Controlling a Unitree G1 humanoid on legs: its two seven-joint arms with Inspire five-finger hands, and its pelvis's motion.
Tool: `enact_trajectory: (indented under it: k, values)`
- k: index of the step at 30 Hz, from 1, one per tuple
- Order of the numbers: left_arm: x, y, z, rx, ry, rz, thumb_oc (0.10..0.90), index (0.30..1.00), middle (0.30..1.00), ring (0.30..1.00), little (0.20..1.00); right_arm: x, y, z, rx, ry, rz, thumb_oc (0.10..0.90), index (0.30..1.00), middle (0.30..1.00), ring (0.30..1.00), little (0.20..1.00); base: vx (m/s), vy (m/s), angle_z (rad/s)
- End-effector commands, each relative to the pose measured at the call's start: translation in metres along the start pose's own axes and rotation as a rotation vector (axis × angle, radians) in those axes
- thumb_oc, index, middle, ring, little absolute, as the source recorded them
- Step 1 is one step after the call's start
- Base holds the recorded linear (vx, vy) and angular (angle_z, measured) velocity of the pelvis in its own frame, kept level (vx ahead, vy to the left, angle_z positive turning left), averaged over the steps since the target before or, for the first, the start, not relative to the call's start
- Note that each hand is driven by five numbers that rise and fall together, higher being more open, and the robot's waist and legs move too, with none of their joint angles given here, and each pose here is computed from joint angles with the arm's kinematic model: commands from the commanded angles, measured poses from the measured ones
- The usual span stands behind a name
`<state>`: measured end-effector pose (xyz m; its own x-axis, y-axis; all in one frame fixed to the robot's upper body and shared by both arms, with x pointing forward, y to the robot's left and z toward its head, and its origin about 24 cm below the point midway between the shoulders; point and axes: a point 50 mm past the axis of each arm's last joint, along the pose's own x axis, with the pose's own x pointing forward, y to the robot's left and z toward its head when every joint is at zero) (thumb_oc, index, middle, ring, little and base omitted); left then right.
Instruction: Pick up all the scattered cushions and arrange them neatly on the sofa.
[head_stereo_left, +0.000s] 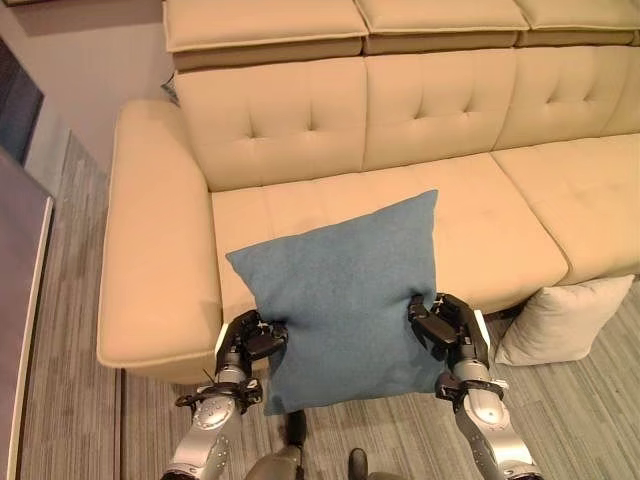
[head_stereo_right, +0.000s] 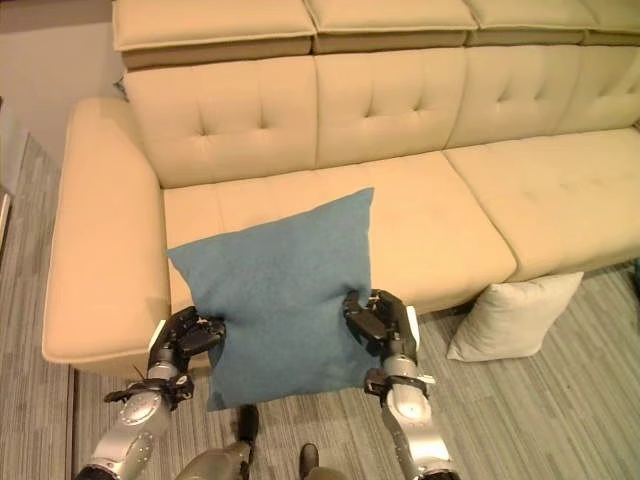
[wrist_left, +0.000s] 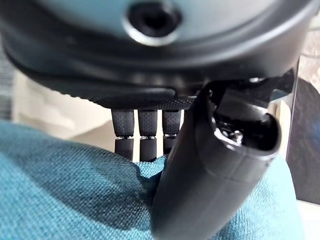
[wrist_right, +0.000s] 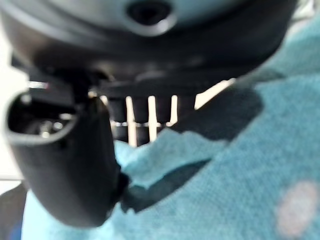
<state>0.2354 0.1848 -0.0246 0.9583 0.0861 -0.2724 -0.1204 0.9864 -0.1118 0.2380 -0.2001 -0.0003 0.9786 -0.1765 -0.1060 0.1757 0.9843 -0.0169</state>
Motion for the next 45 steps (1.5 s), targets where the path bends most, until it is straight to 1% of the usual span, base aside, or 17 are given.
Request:
enact_trajectory:
  k: [1, 9, 17, 25, 34, 40, 45]
  values:
    - [0.001, -0.046, 0.045, -0.012, -0.259, -0.225, 0.400, 0.300, 0.300, 0.300, 0.300, 0.010, 0.041, 0.075, 0.086, -0.371, 0.194, 0.400, 0.300, 0.300, 0.300, 0.300, 0.04, 0.068, -0.13]
    - [0.001, -0.042, 0.041, -0.034, -0.255, -0.200, 0.400, 0.300, 0.300, 0.300, 0.300, 0.011, 0.042, 0.070, 0.042, -0.343, 0.229, 0.400, 0.300, 0.300, 0.300, 0.300, 0.24, -0.143, -0.07]
    - [0.002, -0.054, 0.035, -0.095, -0.230, -0.221, 0.400, 0.300, 0.300, 0.300, 0.300, 0.009, 0.017, 0.068, 0.031, -0.343, 0.154, 0.400, 0.300, 0.300, 0.300, 0.300, 0.10, -0.199, 0.54]
    - [0.002, -0.053, 0.027, -0.072, -0.187, -0.219, 0.400, 0.300, 0.300, 0.300, 0.300, 0.006, 0.007, 0.063, 0.045, -0.321, 0.105, 0.400, 0.300, 0.300, 0.300, 0.300, 0.12, -0.049, 0.34]
    - [-0.005, -0.041, 0.019, -0.046, -0.153, -0.194, 0.400, 0.300, 0.300, 0.300, 0.300, 0.001, 0.017, 0.055, 0.055, -0.286, 0.125, 0.400, 0.300, 0.300, 0.300, 0.300, 0.20, 0.098, -0.19]
    - [-0.004, -0.032, 0.026, -0.030, -0.179, -0.173, 0.400, 0.300, 0.300, 0.300, 0.300, 0.004, 0.027, 0.061, 0.060, -0.310, 0.160, 0.400, 0.300, 0.300, 0.300, 0.300, 0.06, 0.121, -0.15]
    - [-0.001, -0.035, 0.033, -0.013, -0.216, -0.188, 0.400, 0.300, 0.300, 0.300, 0.300, 0.004, 0.027, 0.062, 0.069, -0.319, 0.153, 0.400, 0.300, 0.300, 0.300, 0.300, 0.05, 0.036, 0.11]
